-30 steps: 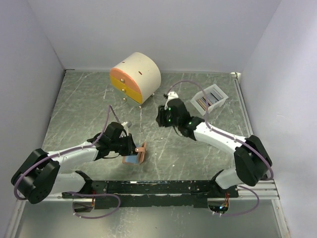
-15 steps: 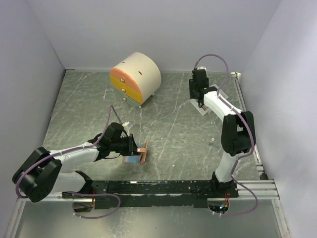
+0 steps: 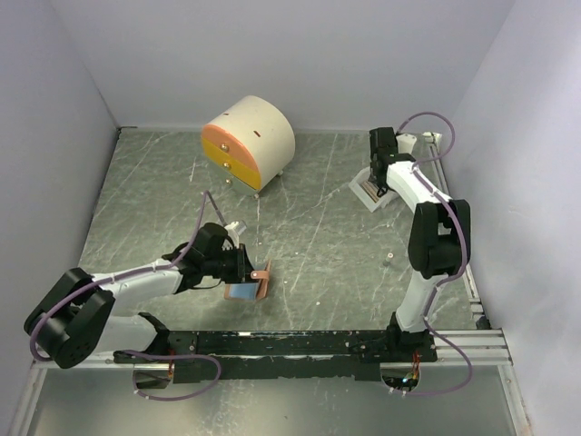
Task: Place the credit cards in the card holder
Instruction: Move the storage box to the center of the board.
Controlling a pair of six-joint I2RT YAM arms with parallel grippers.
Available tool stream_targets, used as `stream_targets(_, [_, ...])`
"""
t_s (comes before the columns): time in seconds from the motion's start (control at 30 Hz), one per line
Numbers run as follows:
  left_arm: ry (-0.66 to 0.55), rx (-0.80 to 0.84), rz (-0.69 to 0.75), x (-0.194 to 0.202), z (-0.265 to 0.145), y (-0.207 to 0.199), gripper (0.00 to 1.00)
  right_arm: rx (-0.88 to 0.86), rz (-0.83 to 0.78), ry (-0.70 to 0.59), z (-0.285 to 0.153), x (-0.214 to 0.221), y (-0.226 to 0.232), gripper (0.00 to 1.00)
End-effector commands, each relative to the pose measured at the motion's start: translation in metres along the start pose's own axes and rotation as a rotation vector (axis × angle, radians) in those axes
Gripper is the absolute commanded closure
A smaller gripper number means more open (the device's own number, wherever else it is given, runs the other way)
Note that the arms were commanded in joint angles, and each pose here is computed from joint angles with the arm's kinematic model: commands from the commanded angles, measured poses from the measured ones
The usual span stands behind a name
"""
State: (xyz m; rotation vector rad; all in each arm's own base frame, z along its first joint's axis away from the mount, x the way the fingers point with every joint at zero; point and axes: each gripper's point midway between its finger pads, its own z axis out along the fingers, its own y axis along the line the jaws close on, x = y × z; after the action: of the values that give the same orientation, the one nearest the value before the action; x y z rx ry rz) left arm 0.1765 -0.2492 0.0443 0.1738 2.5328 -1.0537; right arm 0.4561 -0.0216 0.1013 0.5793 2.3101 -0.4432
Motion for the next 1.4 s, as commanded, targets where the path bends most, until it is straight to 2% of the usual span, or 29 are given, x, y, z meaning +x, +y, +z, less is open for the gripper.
stream_targets(0.0, [-0.023, 0.037, 0.028, -0.005, 0.005, -0.005, 0.79, 0.087, 0.132, -0.006, -0.008, -0.015, -0.019, 0.45])
stream_targets(0.27, [-0.023, 0.053, 0.033, -0.006, 0.007, -0.008, 0.78, 0.071, 0.187, 0.017, 0.001, 0.001, -0.021, 0.42])
stream_targets(0.5, [-0.022, 0.034, 0.034, -0.008, 0.005, -0.008, 0.78, 0.069, 0.194, 0.106, 0.016, 0.02, -0.011, 0.45])
stream_targets(0.7, [-0.028, 0.043, 0.019, -0.008, 0.002, -0.011, 0.78, 0.068, 0.241, 0.14, 0.013, 0.035, -0.013, 0.55])
stream_targets(0.8, [-0.033, 0.026, 0.019, -0.008, 0.0, -0.009, 0.78, 0.027, 0.259, 0.149, 0.004, 0.038, -0.011, 0.67])
stream_targets(0.93, [-0.043, 0.027, 0.018, -0.01, -0.001, -0.01, 0.78, -0.024, 0.29, 0.169, -0.009, 0.046, -0.009, 0.75])
stream_targets(1.17, [-0.032, 0.026, 0.0, -0.004, 0.002, -0.006, 0.78, -0.06, 0.325, 0.205, -0.033, 0.067, -0.01, 0.78])
stream_targets(1.37, [-0.012, 0.055, -0.003, 0.001, 0.006, -0.008, 0.77, -0.102, 0.32, 0.255, -0.061, 0.103, 0.005, 0.78])
